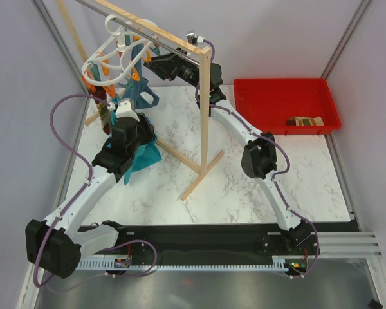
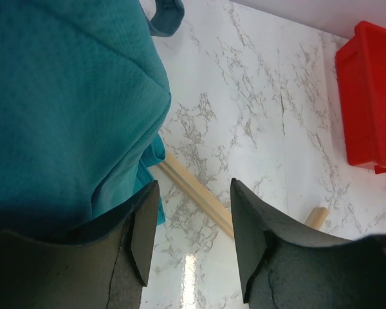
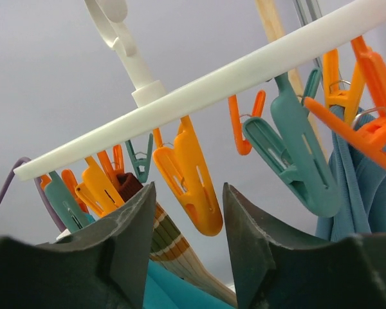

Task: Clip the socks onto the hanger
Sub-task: Open the clamp at the hanger.

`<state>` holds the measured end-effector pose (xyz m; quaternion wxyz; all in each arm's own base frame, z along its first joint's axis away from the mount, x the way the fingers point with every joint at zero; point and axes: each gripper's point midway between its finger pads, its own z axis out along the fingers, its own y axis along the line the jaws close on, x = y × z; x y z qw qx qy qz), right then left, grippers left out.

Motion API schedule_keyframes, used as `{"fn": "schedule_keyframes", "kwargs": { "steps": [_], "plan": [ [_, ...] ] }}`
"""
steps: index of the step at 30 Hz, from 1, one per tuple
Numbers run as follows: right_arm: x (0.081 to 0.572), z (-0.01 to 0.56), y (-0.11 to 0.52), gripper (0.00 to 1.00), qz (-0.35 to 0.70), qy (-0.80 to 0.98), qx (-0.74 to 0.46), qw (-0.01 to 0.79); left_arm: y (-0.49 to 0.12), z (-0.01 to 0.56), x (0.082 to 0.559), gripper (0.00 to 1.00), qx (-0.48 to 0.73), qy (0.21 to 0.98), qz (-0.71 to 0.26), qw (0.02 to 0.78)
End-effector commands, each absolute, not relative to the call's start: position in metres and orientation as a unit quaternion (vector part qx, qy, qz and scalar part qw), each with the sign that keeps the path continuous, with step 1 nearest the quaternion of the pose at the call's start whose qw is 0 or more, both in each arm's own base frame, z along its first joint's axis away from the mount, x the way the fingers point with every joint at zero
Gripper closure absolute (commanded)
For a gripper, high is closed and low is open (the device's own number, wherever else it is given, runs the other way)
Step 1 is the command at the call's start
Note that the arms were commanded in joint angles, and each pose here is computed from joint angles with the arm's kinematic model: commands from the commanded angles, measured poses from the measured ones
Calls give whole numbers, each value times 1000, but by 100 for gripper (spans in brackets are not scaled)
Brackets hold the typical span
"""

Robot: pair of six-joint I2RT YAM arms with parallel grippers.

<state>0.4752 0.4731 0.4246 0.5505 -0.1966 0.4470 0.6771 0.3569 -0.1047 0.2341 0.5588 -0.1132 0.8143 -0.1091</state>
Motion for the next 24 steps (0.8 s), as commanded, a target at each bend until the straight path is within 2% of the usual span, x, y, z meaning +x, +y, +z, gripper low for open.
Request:
{"fn": "schedule_keyframes", "kwargs": {
  "steps": [1, 6, 13, 16, 24],
  "plan": [
    [451, 465, 463, 52, 688, 398, -222, 565, -106, 241, 359, 44, -121, 804, -127, 568],
    [443, 471, 460, 69, 693, 394, -230, 559, -109, 247, 357, 45, -111, 801, -137, 572],
    [425, 483, 456, 78, 704, 393, -238, 542, -129, 269, 348, 46, -92, 789, -201, 574],
    [419, 486, 454, 92, 706, 400, -240, 533, -142, 278, 338, 48, -84, 784, -246, 563],
    [396, 490, 445, 100, 697, 439, -260, 504, -175, 331, 303, 50, -27, 732, -371, 570]
  ]
}}
